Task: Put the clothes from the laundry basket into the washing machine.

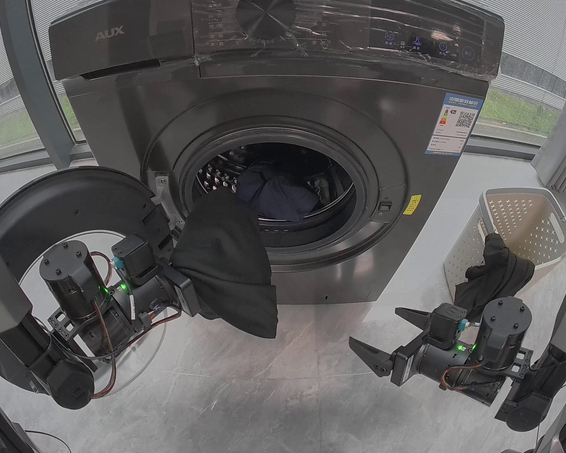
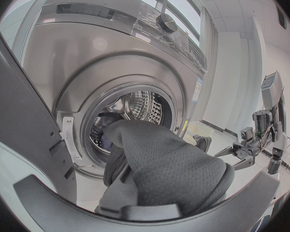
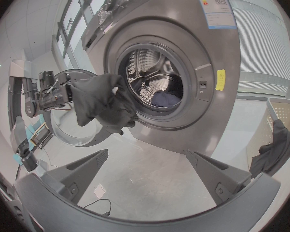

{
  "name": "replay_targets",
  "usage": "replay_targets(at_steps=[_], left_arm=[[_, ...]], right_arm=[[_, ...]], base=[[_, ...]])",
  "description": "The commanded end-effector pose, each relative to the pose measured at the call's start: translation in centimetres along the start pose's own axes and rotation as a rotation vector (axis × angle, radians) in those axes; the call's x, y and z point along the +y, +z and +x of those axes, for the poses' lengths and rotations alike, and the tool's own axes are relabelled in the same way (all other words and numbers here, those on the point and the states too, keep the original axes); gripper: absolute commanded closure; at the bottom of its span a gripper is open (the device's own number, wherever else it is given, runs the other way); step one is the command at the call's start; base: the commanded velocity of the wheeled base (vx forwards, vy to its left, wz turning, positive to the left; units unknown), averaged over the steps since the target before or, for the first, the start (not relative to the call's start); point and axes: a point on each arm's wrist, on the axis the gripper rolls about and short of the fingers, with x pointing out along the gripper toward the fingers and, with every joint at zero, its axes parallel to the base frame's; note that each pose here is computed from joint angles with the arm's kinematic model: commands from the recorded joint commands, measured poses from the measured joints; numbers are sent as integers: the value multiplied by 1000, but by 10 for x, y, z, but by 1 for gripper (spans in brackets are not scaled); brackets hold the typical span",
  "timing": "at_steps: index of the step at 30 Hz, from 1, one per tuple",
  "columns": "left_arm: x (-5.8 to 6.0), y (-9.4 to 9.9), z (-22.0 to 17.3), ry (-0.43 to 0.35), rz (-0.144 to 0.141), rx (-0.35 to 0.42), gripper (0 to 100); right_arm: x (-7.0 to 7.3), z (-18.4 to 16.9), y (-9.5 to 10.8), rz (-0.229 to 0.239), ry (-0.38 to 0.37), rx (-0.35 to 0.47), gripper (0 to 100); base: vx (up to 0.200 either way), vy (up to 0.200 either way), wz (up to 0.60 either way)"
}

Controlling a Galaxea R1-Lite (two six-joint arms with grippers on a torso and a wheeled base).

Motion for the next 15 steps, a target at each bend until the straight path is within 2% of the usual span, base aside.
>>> replay_targets(at_steps=[1,4,6,9,15], left_arm=[[0,-2,-5,4,-8,12,100],[-1,-4,-7,-4,-15,25,100],[-4,-7,-7,-14,-22,37,100],[-17,-8,-4,-59,-18,37,100],[-20,-6,-2,-70,-13,31,100]], right_arm=[[-9,0,-3,6,-34,13,0],[-8,-1,0,8,-30,1,0],[-5,-1,0,5,-23,2,0],[0,0,0,4,-4,-1,0],[3,0,-3,2,4,14,0]], base=[[0,0,0],[0,0,0],[200,0,0],[200,0,0],[200,0,0]])
